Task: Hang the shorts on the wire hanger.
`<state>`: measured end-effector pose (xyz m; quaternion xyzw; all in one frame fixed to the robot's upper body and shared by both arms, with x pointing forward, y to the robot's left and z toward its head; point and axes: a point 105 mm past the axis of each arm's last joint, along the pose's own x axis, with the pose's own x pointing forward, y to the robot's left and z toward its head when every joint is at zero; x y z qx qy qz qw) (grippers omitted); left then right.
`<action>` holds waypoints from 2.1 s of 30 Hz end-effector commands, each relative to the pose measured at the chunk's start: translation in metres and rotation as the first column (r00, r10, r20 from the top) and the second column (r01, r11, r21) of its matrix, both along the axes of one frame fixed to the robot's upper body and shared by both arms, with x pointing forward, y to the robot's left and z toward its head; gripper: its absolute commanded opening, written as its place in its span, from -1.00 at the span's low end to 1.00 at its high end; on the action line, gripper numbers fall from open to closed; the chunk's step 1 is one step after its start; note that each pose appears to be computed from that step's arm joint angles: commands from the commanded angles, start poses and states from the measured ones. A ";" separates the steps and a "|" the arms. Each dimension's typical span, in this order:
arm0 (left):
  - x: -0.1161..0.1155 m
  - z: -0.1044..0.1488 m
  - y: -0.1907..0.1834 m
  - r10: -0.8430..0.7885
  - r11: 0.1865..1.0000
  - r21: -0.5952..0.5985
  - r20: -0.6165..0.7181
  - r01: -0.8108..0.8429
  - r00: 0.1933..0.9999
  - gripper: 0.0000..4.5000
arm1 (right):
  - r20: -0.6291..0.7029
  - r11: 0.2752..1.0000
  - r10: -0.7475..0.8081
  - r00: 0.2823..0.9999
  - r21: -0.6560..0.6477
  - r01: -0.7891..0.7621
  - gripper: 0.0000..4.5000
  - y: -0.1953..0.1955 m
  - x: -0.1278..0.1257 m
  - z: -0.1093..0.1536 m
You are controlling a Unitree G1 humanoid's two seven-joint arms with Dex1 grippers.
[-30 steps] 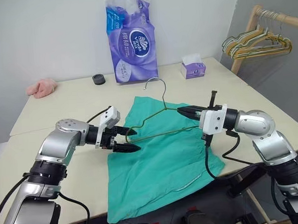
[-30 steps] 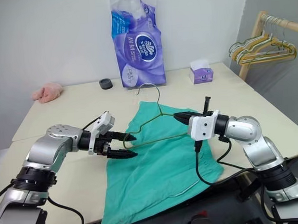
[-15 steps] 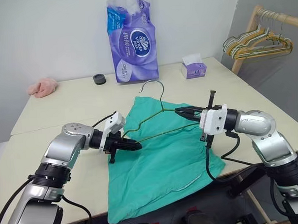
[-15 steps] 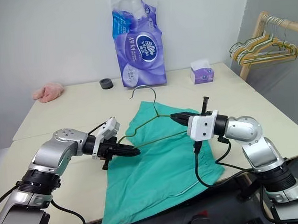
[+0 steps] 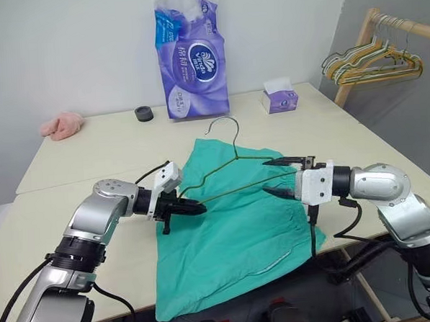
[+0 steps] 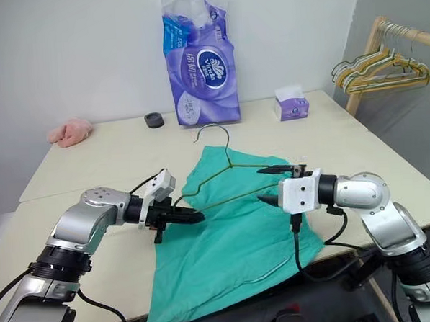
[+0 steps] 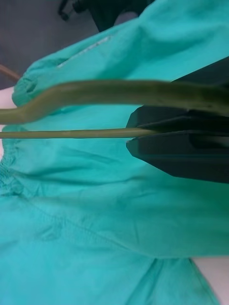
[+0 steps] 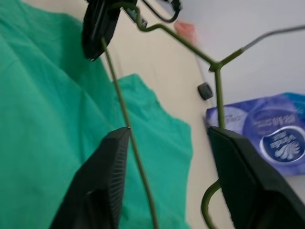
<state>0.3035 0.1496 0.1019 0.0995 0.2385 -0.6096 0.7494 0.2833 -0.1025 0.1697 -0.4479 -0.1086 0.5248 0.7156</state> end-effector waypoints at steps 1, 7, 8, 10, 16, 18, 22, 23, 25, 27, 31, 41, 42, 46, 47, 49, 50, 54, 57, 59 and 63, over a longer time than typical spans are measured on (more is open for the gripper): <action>-0.006 0.005 -0.001 -0.079 0.994 0.078 0.105 0.071 0.991 -1.00 | -0.170 0.988 -0.145 0.975 0.020 0.151 0.65 -0.026 0.003 0.009; -0.011 0.002 -0.003 -0.140 0.983 0.142 0.141 0.120 0.980 -1.00 | -0.322 0.974 -0.220 0.921 -0.022 0.225 0.65 -0.035 -0.001 0.004; -0.012 0.002 -0.004 -0.149 0.980 0.151 0.147 0.126 0.978 -1.00 | -0.332 0.969 -0.244 0.911 -0.045 0.243 0.65 -0.039 0.000 0.002; -0.012 0.003 -0.007 -0.159 0.979 0.153 0.158 0.135 0.975 -1.00 | -0.384 0.967 -0.253 0.888 -0.089 0.237 0.65 -0.041 -0.004 -0.004; -0.014 0.006 -0.014 -0.187 0.975 0.155 0.175 0.161 0.967 -1.00 | -0.522 0.961 -0.270 0.809 -0.195 0.195 0.65 -0.040 -0.013 -0.025; -0.015 0.006 -0.015 -0.193 0.974 0.155 0.175 0.167 0.965 -1.00 | -0.532 0.958 -0.281 0.798 -0.210 0.197 0.65 -0.037 -0.010 -0.030; -0.019 0.005 -0.016 -0.208 0.970 0.163 0.174 0.180 0.963 -1.00 | -0.543 0.950 -0.304 0.782 -0.235 0.206 0.39 -0.034 -0.003 -0.036; -0.020 0.004 -0.015 -0.208 0.970 0.165 0.174 0.180 0.963 -1.00 | -0.549 0.949 -0.303 0.779 -0.243 0.198 0.27 -0.034 -0.004 -0.037; -0.021 0.003 -0.015 -0.204 0.971 0.164 0.173 0.176 0.963 -1.00 | -0.567 0.950 -0.297 0.769 -0.253 0.181 -0.05 -0.033 -0.007 -0.039; -0.021 0.002 -0.015 -0.201 0.971 0.162 0.173 0.174 0.964 -1.00 | -0.580 0.951 -0.293 0.760 -0.262 0.166 -0.38 -0.032 -0.010 -0.041; -0.022 0.001 -0.016 -0.201 0.972 0.160 0.175 0.173 0.964 -1.00 | -0.597 0.953 -0.287 0.749 -0.261 0.157 -0.98 -0.030 -0.013 -0.043; -0.007 0.014 -0.030 -0.114 0.993 0.037 0.256 0.108 0.960 -0.43 | -0.643 0.958 -0.280 0.713 -0.231 0.168 -1.00 -0.030 -0.023 -0.045; 0.000 0.017 -0.030 -0.070 0.998 0.012 0.280 0.070 0.957 -0.28 | -0.651 0.957 -0.289 0.702 -0.224 0.186 -1.00 -0.033 -0.023 -0.045; 0.030 0.038 -0.017 0.168 0.983 -0.133 0.337 -0.129 0.926 0.23 | -0.677 0.943 -0.330 0.658 -0.203 0.264 -1.00 -0.047 -0.028 -0.047; 0.039 0.048 -0.010 0.249 0.962 -0.194 0.338 -0.192 0.907 0.23 | -0.690 0.936 -0.342 0.638 -0.186 0.300 -1.00 -0.051 -0.030 -0.048; 0.052 0.062 0.004 0.376 0.913 -0.285 0.310 -0.292 0.873 0.23 | -0.718 0.913 -0.365 0.592 -0.153 0.378 -1.00 -0.060 -0.033 -0.050; 0.055 0.066 0.011 0.409 0.896 -0.307 0.291 -0.321 0.865 0.23 | -0.732 0.895 -0.383 0.563 -0.141 0.424 -1.00 -0.066 -0.035 -0.053; 0.041 0.059 0.013 0.341 0.922 -0.272 0.234 -0.275 0.910 0.23 | -0.767 0.820 -0.438 0.470 -0.126 0.558 -1.00 -0.090 -0.040 -0.060; 0.012 0.048 0.006 0.158 0.974 -0.191 0.183 -0.123 0.970 0.23 | -0.778 0.744 -0.486 0.398 -0.129 0.656 -1.00 -0.116 -0.042 -0.063; -0.006 0.038 0.004 0.040 0.994 -0.103 0.187 -0.020 0.982 0.23 | -0.790 0.667 -0.517 0.330 -0.130 0.733 -1.00 -0.138 -0.044 -0.065; -0.016 0.033 -0.001 -0.084 0.996 -0.008 0.233 0.088 0.969 0.23 | -0.804 0.534 -0.562 0.195 -0.173 0.827 -1.00 -0.176 -0.058 -0.078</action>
